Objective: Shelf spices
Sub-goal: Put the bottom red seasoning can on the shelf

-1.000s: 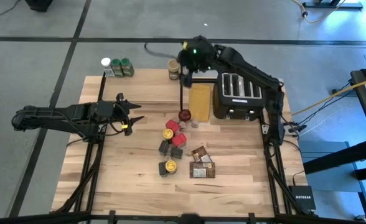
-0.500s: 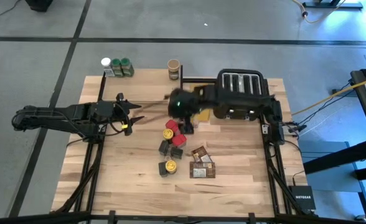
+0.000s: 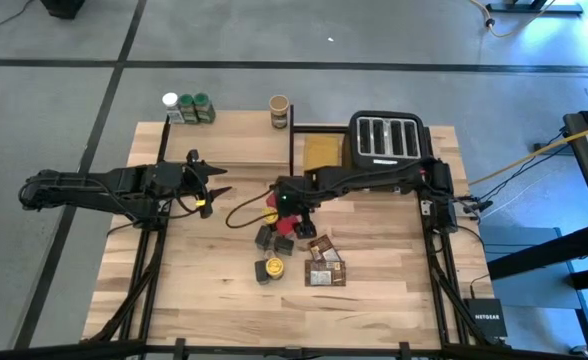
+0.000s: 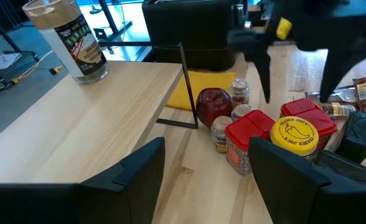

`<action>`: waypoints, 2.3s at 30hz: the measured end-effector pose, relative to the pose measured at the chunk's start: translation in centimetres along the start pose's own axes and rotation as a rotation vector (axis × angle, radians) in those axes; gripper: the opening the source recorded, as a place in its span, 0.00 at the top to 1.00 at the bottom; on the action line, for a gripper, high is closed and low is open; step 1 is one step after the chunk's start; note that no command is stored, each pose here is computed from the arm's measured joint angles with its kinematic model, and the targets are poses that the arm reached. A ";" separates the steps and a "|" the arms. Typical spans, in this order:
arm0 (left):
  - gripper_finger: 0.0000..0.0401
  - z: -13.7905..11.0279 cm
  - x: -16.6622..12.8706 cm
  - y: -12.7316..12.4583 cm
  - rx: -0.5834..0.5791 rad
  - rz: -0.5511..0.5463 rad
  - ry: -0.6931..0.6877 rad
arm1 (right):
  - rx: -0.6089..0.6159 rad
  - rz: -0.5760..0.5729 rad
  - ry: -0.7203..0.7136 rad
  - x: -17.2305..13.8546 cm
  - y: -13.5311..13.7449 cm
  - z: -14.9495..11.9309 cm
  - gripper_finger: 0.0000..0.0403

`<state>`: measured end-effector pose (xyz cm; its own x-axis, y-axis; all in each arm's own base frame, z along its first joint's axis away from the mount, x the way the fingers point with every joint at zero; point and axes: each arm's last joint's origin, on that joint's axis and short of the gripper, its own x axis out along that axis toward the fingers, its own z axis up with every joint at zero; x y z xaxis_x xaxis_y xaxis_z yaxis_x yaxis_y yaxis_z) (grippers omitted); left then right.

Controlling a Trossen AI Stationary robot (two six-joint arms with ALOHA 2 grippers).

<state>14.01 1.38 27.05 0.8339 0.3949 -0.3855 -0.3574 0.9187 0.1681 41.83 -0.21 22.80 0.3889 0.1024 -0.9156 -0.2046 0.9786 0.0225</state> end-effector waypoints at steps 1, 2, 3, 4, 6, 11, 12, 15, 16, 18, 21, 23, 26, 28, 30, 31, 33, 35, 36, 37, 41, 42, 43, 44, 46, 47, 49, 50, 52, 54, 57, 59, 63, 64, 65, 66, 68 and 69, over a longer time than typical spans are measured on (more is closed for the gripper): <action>0.44 0.0 0.0 0.0 0.000 0.000 0.000 | -0.007 0.013 -0.013 0.3 0.1 -0.1 0.15; 0.44 0.0 0.0 0.0 0.000 0.000 0.000 | -0.017 0.026 -0.021 0.6 0.2 -0.1 0.15; 0.44 0.0 0.0 0.0 -0.001 0.000 0.000 | -0.024 0.039 -0.020 0.9 0.5 -0.3 0.15; 0.44 0.0 0.0 0.0 -0.001 0.000 0.001 | -0.024 0.048 -0.016 1.1 0.5 -0.5 0.15; 0.44 0.0 0.0 0.0 0.000 0.000 0.001 | -0.031 0.061 -0.017 1.6 0.8 -0.7 0.15; 0.44 0.0 0.0 0.0 0.000 0.000 0.003 | -0.049 0.059 -0.052 2.6 1.2 -1.0 0.15; 0.44 0.0 0.0 0.0 0.000 0.000 0.003 | -0.050 0.056 -0.060 2.8 1.2 -1.1 0.15; 0.44 0.0 0.0 0.0 -0.001 0.000 0.004 | -0.052 0.032 -0.065 3.0 1.1 -1.2 0.15; 0.44 0.0 0.0 0.0 -0.003 0.000 0.004 | -0.052 0.019 -0.063 3.0 1.0 -1.2 0.15; 0.44 0.0 0.0 0.0 -0.003 0.000 0.004 | -0.052 0.014 -0.063 3.0 1.0 -1.2 0.17; 0.44 0.0 0.0 0.0 -0.003 0.000 0.004 | -0.048 0.009 -0.058 3.0 1.0 -1.2 0.27; 0.44 -0.1 0.0 0.0 -0.002 0.000 0.007 | -0.043 0.008 -0.051 3.1 1.0 -1.3 0.37; 0.44 -0.1 0.0 0.0 0.000 0.000 0.011 | -0.026 0.004 -0.045 3.0 1.0 -1.3 0.44; 0.44 -0.1 0.0 0.0 -0.001 0.000 0.011 | -0.020 0.008 -0.015 2.4 1.1 -1.3 0.44; 0.44 -0.1 0.0 0.0 -0.002 0.000 0.010 | -0.019 0.001 -0.006 1.4 1.1 -0.8 0.44; 0.44 -0.1 0.0 0.0 -0.003 0.000 0.010 | -0.021 -0.007 -0.020 0.5 1.1 -0.4 0.44; 0.44 -0.1 0.0 0.0 -0.002 0.000 0.012 | -0.023 -0.017 -0.039 -1.5 1.1 0.3 0.44; 0.44 -0.1 0.0 0.0 -0.001 0.000 0.013 | -0.026 -0.034 -0.069 -3.6 0.9 1.0 0.44; 0.44 -0.1 0.0 0.0 -0.001 0.000 0.013 | -0.028 -0.049 -0.086 -4.5 0.9 1.4 0.44; 0.44 -0.1 0.0 0.0 -0.001 0.000 0.013 | -0.026 -0.073 -0.098 -5.4 0.7 1.7 0.44; 0.44 -0.1 0.0 0.0 -0.001 0.000 0.014 | 0.008 -0.182 -0.156 -9.0 -0.8 2.8 0.44; 0.44 -0.1 0.0 0.0 -0.002 0.000 0.013 | 0.021 -0.210 -0.164 -9.8 -1.2 3.0 0.44; 0.44 -0.1 0.0 0.0 -0.002 0.000 0.013 | 0.032 -0.237 -0.174 -10.4 -1.8 3.1 0.44; 0.44 -0.1 0.0 0.0 -0.002 0.000 0.013 | 0.042 -0.264 -0.190 -11.0 -2.3 3.2 0.44; 0.44 -0.1 0.0 0.0 -0.003 0.000 0.013 | 0.054 -0.305 -0.214 -12.0 -3.5 3.3 0.44; 0.44 -0.1 0.0 0.0 -0.003 0.000 0.014 | 0.065 -0.325 -0.223 -12.5 -4.1 3.3 0.44; 0.44 -0.1 0.0 0.0 -0.005 0.000 0.013 | 0.092 -0.372 -0.258 -13.3 -5.7 3.3 0.44; 0.44 -0.1 0.0 0.0 -0.006 0.000 0.013 | 0.099 -0.389 -0.274 -13.5 -6.5 3.2 0.44; 0.44 -0.1 0.0 0.0 -0.005 0.000 0.014 | 0.111 -0.421 -0.290 -13.6 -8.2 2.9 0.44; 0.44 -0.1 0.0 0.0 -0.004 0.000 0.013 | 0.124 -0.451 -0.313 -13.3 -10.1 2.8 0.44; 0.44 -0.1 0.0 0.0 -0.005 0.000 0.013 | 0.131 -0.459 -0.305 -12.5 -12.4 2.2 0.44; 0.44 -0.1 0.0 0.0 -0.006 0.000 0.014 | 0.137 -0.465 -0.290 -12.3 -13.5 1.7 0.44; 0.44 -0.2 0.0 0.0 -0.003 0.000 0.019 | 0.163 -0.444 -0.291 -12.6 -14.9 0.8 0.44; 0.44 -0.2 0.0 0.0 0.000 0.000 0.020 | 0.166 -0.439 -0.293 -12.7 -15.2 0.7 0.44; 0.44 -0.2 0.0 0.0 0.001 0.000 0.020 | 0.168 -0.435 -0.292 -12.7 -15.3 0.6 0.44; 0.44 -0.2 0.0 0.0 0.001 0.000 0.020 | 0.171 -0.432 -0.292 -12.7 -15.3 0.5 0.44; 0.44 -0.2 0.0 0.0 0.000 0.000 0.020 | 0.170 -0.434 -0.293 -12.4 -15.4 0.5 0.43; 0.44 -0.2 0.0 0.0 0.000 0.000 0.020 | 0.170 -0.434 -0.294 -12.2 -15.4 0.5 0.42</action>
<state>13.97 1.37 26.86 0.8254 0.3947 -0.4036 -0.3572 0.9188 0.1681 40.66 -16.45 33.84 0.6451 -0.2952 -0.7047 0.1686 0.9546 -0.2456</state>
